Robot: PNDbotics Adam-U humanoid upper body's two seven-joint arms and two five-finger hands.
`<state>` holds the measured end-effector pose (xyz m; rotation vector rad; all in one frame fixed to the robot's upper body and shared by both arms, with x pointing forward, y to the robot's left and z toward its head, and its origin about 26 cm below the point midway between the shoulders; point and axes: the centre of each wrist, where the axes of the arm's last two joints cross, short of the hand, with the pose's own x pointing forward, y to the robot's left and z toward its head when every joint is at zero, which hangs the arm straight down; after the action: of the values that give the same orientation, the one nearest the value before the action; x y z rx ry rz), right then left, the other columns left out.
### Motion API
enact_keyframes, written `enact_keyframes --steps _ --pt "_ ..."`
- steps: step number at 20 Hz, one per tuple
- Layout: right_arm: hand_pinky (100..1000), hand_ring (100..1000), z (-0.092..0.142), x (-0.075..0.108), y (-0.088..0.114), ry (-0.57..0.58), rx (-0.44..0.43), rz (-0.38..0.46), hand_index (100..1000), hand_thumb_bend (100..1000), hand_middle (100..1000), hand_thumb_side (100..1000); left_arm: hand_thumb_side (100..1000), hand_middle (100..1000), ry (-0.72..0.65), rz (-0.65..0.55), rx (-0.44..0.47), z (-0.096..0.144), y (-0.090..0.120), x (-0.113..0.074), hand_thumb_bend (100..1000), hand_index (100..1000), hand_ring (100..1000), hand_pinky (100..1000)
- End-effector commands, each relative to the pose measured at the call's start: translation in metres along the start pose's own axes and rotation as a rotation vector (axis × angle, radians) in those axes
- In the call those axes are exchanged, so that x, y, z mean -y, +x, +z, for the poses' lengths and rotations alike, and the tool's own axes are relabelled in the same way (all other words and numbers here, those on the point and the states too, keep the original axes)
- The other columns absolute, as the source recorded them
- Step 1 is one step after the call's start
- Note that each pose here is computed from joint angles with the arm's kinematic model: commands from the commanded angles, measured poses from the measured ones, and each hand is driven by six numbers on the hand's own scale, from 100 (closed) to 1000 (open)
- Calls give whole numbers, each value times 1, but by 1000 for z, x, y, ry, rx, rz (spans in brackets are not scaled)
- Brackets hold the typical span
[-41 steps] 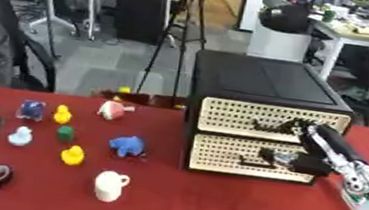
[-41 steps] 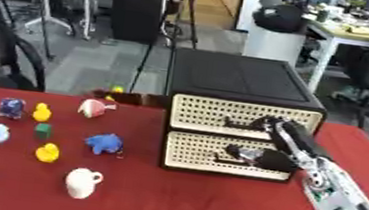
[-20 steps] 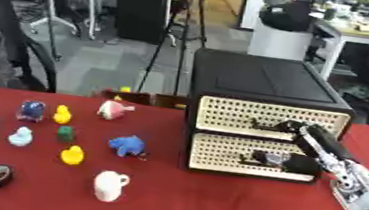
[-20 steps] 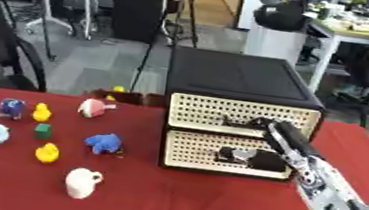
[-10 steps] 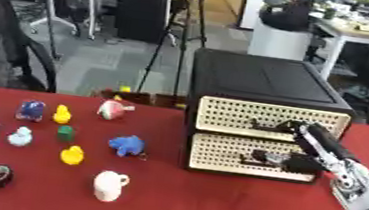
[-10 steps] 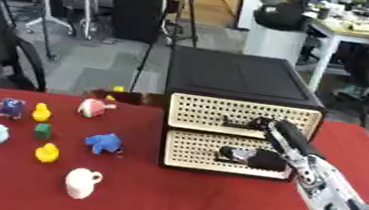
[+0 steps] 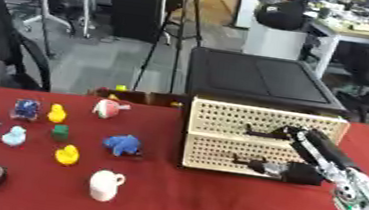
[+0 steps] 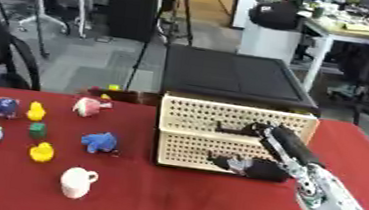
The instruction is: Pick up objects from table and place into drawer.
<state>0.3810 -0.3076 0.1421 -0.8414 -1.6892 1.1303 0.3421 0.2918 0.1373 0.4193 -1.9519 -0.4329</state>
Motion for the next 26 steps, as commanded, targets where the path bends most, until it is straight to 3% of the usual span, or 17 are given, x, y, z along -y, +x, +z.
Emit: enact_keyframes --steps 1,26 --pt "100 100 1 16 9 -29 43 39 574 795 149 767 760 540 10 -19 28 -4 7 -8 644 744 478 567" --pt "100 100 39 15 12 -38 28 63 561 795 144 773 759 541 18 -32 17 -2 4 -12 644 744 478 568"
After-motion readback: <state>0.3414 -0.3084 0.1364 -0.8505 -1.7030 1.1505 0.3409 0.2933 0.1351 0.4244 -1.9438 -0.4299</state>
